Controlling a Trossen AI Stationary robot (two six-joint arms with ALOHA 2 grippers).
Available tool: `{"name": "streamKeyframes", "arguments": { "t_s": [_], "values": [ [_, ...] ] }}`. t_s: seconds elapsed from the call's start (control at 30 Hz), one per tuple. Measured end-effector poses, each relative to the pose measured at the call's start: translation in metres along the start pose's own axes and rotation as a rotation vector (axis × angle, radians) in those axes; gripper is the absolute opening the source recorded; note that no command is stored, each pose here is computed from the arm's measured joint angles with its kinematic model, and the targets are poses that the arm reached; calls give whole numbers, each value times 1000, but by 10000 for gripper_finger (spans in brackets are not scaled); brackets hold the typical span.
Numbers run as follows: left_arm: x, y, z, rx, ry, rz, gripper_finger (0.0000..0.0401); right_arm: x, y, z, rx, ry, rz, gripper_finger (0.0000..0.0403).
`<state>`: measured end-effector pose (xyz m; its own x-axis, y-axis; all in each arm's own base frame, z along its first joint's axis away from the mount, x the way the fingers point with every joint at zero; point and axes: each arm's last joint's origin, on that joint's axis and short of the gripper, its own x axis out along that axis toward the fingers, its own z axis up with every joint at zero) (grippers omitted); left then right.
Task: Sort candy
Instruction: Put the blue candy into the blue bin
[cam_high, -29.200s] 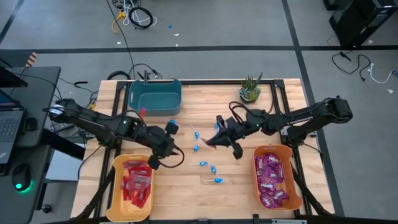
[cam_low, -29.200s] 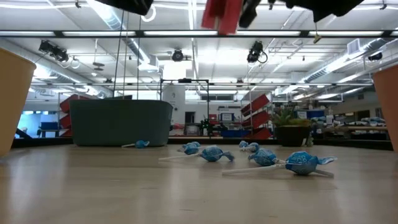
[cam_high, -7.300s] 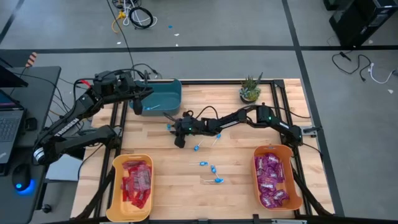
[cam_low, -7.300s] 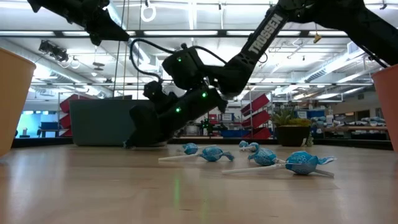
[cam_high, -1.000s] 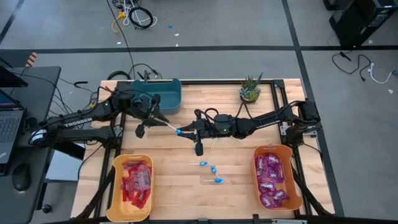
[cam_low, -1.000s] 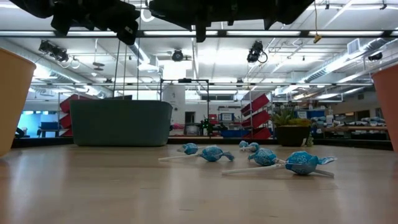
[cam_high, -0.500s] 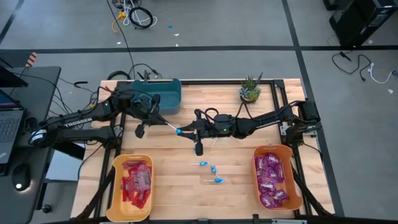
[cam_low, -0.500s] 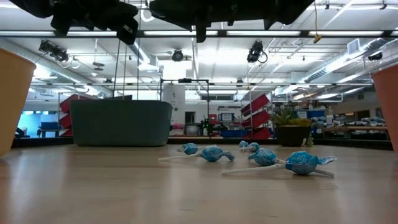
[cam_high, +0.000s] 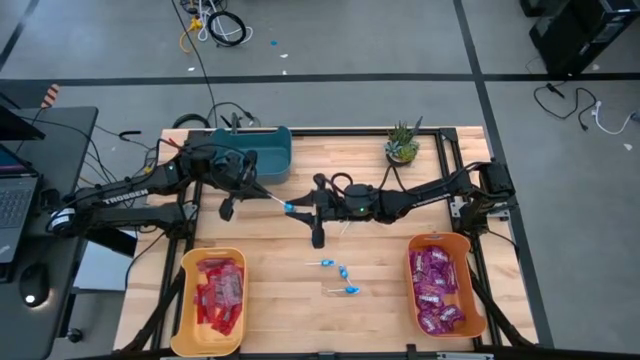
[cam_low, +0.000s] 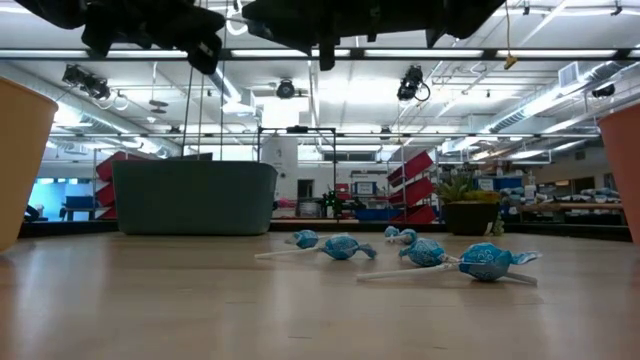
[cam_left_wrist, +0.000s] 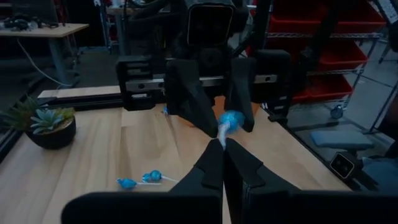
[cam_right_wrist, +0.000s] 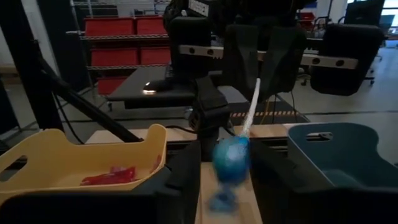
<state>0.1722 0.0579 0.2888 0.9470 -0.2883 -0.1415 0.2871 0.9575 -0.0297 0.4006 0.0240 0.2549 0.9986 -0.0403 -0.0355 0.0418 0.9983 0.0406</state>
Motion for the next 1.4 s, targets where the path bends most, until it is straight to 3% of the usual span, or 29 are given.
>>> {"name": "streamKeyframes", "arguments": {
  "t_s": [0.33,0.63,0.77,0.97,1.07,1.27,1.4],
  "values": [
    [-1,1,3,-27,-19,19,0,0,-2,-1,13,10,-54,180],
    [-26,-3,13,-9,-88,121,0,-2,-6,-17,22,164,-178,208],
    [-38,1,11,-44,-61,311,0,-3,-6,-20,43,198,-198,210],
    [-52,13,-4,-198,169,785,0,-3,-6,-22,56,210,-200,209],
    [-57,16,-14,-258,294,935,0,-3,-7,-22,57,210,-203,209],
    [-61,18,-28,-342,496,1050,0,-3,-10,-21,69,206,-213,209],
    [-61,18,-34,-392,603,1045,0,-3,-11,-21,76,205,-216,208]
  ]
}}
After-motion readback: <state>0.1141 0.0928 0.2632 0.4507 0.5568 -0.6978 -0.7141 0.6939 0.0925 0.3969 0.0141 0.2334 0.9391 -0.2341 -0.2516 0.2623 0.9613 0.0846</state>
